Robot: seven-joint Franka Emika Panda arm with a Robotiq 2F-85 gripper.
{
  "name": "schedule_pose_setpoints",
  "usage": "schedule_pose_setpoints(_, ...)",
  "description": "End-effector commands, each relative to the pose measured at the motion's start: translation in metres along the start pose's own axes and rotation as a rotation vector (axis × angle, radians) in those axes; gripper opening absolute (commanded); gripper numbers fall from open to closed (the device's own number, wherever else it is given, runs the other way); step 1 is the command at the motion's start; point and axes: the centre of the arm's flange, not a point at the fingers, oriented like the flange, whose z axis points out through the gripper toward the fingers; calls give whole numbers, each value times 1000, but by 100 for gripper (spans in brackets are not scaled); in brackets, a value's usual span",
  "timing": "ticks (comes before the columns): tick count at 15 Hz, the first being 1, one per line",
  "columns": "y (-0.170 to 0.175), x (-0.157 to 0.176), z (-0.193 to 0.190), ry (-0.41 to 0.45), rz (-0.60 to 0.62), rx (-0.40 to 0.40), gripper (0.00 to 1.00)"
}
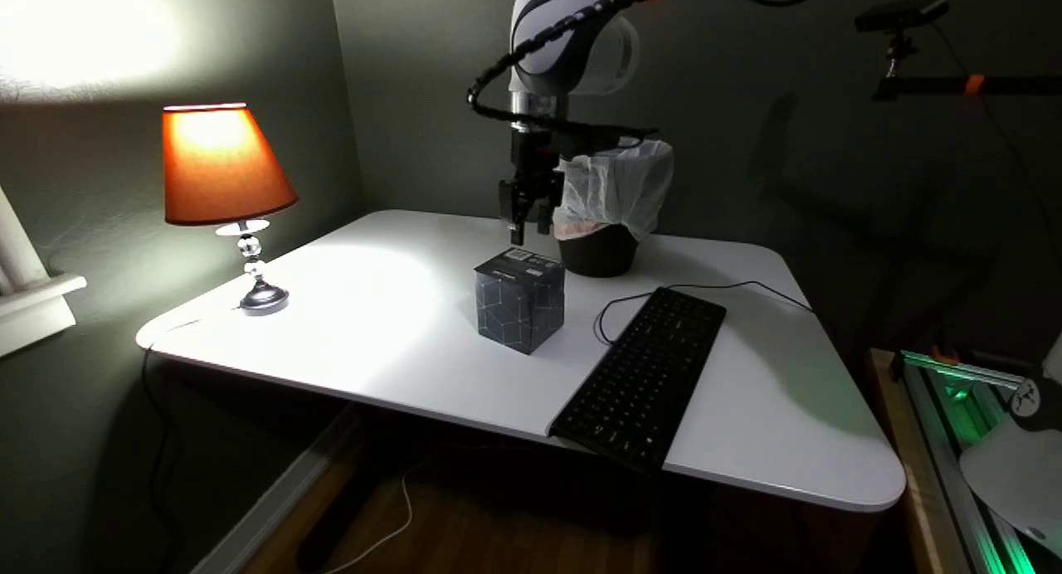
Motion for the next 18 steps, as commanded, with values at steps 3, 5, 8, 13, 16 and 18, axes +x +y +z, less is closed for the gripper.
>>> schedule_pose_setpoints(3,39,-16,-8,12,66,115,100)
schedule_pose_setpoints(5,55,-14,-4,-12,56,162,100)
schedule_pose_setpoints(8,67,-17,3,-39,44,244,100)
schedule_pose_setpoints(13,76,-15,21,-102,-1,336,100)
schedule_pose_setpoints(16,75,-6,36,-120,-23,351,100)
schedule_pose_setpoints(18,72,-1,47,-127,-35,353,100)
